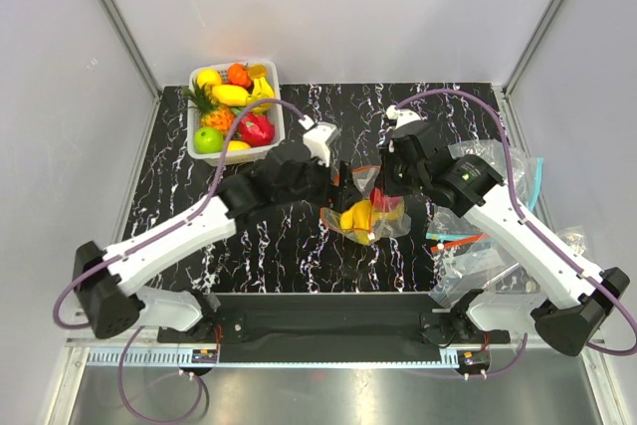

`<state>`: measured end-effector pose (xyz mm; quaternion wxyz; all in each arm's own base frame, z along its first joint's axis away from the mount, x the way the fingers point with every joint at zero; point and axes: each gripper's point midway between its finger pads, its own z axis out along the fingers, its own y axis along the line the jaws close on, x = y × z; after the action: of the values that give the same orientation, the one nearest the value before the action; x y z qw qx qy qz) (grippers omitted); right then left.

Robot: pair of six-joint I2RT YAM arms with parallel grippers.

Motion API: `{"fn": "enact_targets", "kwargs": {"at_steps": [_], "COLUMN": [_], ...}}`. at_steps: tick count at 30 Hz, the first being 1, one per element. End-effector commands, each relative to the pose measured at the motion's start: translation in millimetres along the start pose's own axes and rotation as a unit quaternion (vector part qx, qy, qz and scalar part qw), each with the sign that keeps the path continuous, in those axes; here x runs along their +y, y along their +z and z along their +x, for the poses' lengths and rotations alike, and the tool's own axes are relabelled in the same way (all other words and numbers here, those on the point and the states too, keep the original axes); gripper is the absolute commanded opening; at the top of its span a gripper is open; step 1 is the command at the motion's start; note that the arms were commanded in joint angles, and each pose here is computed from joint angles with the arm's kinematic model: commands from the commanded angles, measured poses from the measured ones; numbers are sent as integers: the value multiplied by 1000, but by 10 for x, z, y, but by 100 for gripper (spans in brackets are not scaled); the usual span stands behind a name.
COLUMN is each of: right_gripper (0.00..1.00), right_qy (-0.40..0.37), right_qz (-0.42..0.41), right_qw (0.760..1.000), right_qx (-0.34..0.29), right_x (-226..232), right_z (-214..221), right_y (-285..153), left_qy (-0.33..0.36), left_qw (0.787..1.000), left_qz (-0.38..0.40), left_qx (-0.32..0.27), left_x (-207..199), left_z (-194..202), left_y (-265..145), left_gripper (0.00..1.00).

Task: Place the food in the zip-top bag and seal the zipper
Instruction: Place the fake fruit in the zipper food storage bag, then pick up the fake fruit from the bin.

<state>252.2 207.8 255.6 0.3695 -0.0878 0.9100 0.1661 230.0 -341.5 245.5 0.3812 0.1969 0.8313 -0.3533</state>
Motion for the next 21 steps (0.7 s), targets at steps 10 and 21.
{"fn": "enact_targets", "kwargs": {"at_steps": [10, 21], "right_gripper": [0, 0], "right_qy": [11, 8], "right_qz": [-21, -29], "right_qw": [999, 999], "right_qx": [-40, -25], "right_x": [79, 99], "right_z": [-157, -80], "right_y": [-53, -49], "left_qy": [-50, -105], "left_qw": [947, 866], "left_qz": [-299, -479], "left_qx": [-108, -93], "left_x": [1826, 3238], "left_z": [-784, -1016], "left_y": [-828, -1188], "left_gripper": [96, 99]}}
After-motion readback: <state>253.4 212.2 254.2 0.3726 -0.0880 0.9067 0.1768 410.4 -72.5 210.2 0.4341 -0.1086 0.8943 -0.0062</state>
